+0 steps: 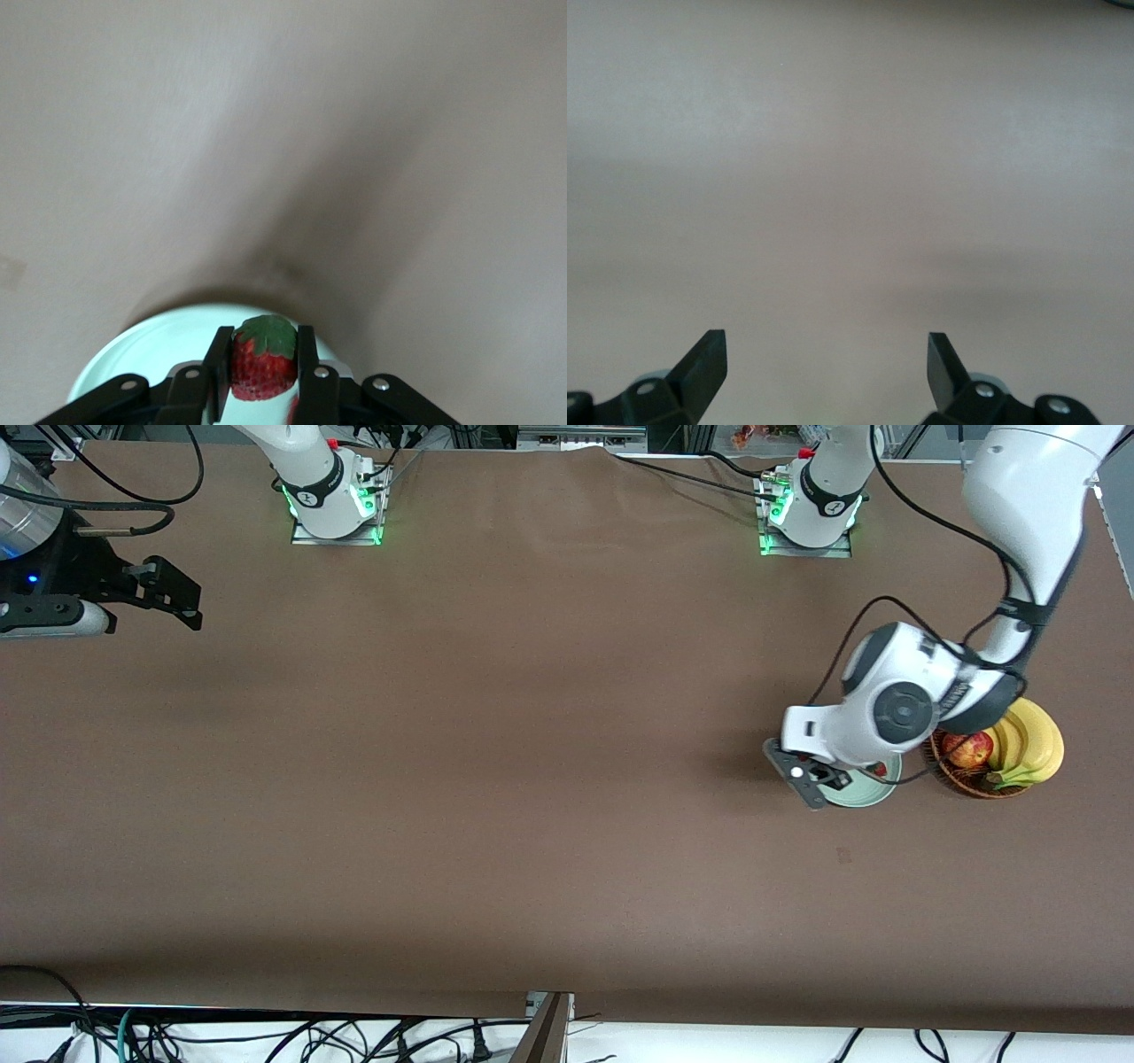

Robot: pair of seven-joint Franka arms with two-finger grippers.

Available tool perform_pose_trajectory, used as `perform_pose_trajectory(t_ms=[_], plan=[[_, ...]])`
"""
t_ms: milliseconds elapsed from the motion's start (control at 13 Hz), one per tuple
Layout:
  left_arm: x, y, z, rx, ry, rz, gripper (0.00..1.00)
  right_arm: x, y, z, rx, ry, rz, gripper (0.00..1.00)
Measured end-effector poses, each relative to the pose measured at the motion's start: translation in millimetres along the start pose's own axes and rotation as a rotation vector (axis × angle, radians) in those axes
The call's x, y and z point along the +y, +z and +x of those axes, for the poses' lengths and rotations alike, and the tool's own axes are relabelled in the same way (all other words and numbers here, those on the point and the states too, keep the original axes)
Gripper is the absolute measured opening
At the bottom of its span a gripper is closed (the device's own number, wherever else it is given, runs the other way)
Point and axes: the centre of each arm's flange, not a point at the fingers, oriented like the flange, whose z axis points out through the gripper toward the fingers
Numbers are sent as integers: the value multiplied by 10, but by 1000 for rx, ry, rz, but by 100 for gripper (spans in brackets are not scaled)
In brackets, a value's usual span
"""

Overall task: Collect all strawberries into plate
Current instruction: 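Lower the strawberry onto the plate and open the left gripper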

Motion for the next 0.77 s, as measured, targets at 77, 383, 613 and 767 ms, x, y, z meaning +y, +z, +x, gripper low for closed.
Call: perform_pose_trajectory(t_ms=[77,383,613,767], plan=[[-152,29,-193,9,41,-16,33,-83,-3,-8,0,-15,-1,100],[-287,141,-394,29,89,-55,58,-160,-3,-14,-1,-27,-1,100],[-262,13,-419,68,42,-119,92,-157,7,0,2,-27,-3,100],[-302,-245,-616,92,-21,-181,100,-142,-1,13,13,-24,-6,100]])
